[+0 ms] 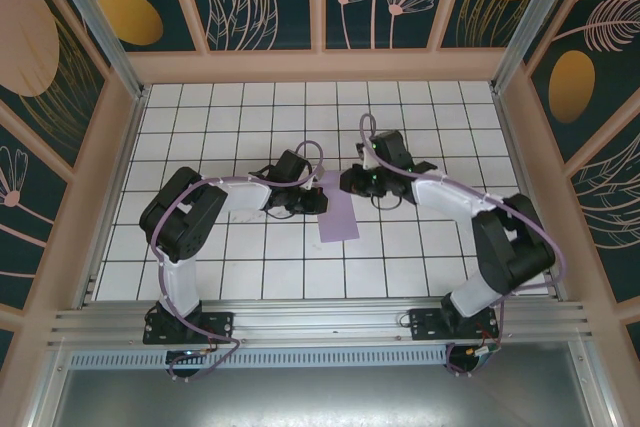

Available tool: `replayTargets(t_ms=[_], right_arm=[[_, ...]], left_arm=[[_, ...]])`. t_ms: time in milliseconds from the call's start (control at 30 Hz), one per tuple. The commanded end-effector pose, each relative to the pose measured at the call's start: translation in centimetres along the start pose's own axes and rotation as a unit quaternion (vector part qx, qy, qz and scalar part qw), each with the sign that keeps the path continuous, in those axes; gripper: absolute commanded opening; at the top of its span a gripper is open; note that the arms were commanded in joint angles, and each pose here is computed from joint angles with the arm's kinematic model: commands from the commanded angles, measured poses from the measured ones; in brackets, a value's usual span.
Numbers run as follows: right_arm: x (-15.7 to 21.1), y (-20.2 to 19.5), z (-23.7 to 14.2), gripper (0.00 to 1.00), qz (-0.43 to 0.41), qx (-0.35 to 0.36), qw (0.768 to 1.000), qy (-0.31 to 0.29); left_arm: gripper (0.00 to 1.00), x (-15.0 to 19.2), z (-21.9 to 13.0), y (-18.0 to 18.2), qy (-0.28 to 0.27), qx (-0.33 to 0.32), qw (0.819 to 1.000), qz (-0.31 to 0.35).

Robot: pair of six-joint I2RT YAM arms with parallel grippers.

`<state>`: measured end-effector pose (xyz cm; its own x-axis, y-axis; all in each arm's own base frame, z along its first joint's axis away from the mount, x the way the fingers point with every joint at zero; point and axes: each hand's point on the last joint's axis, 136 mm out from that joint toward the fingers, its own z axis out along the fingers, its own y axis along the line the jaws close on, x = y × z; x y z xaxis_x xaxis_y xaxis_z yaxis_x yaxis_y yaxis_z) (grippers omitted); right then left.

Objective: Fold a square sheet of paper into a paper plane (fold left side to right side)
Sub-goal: Hold the square sheet of paper at the center of the table, then first fold the square sheet of paper in half at the center of the table.

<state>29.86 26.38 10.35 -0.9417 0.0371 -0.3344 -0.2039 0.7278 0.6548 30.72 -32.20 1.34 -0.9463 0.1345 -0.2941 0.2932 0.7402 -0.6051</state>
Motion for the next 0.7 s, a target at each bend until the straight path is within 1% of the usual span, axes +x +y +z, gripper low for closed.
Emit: replayTargets(t_ms=[0,100,367,533,667], right_arm=[[5.9,-2.1,1.1,0.1,0.042,0.021,0.996,0.075],[8.0,-3.4,2.0,0.09,0.053,0.037,0.993,0.1],[10.1,-6.4,3.1,0.09,0.072,0.09,0.984,0.134],[11.9,-8.5,3.3,0.08,0.079,0.13,0.975,0.165],[12.5,-9.3,3.2,0.08,0.08,0.146,0.971,0.173]], left_arm=[[0.1,3.0,1.0,2.8,0.038,-0.049,0.998,-0.024],[0.1,2.8,0.9,2.7,0.037,-0.048,0.998,-0.022],[0.11,2.2,0.8,1.8,0.036,-0.033,0.999,-0.022],[0.14,0.0,-0.4,-0.4,0.009,-0.014,1.0,-0.011],[0.17,-1.6,-0.9,-0.9,-0.008,-0.017,1.0,-0.009]])
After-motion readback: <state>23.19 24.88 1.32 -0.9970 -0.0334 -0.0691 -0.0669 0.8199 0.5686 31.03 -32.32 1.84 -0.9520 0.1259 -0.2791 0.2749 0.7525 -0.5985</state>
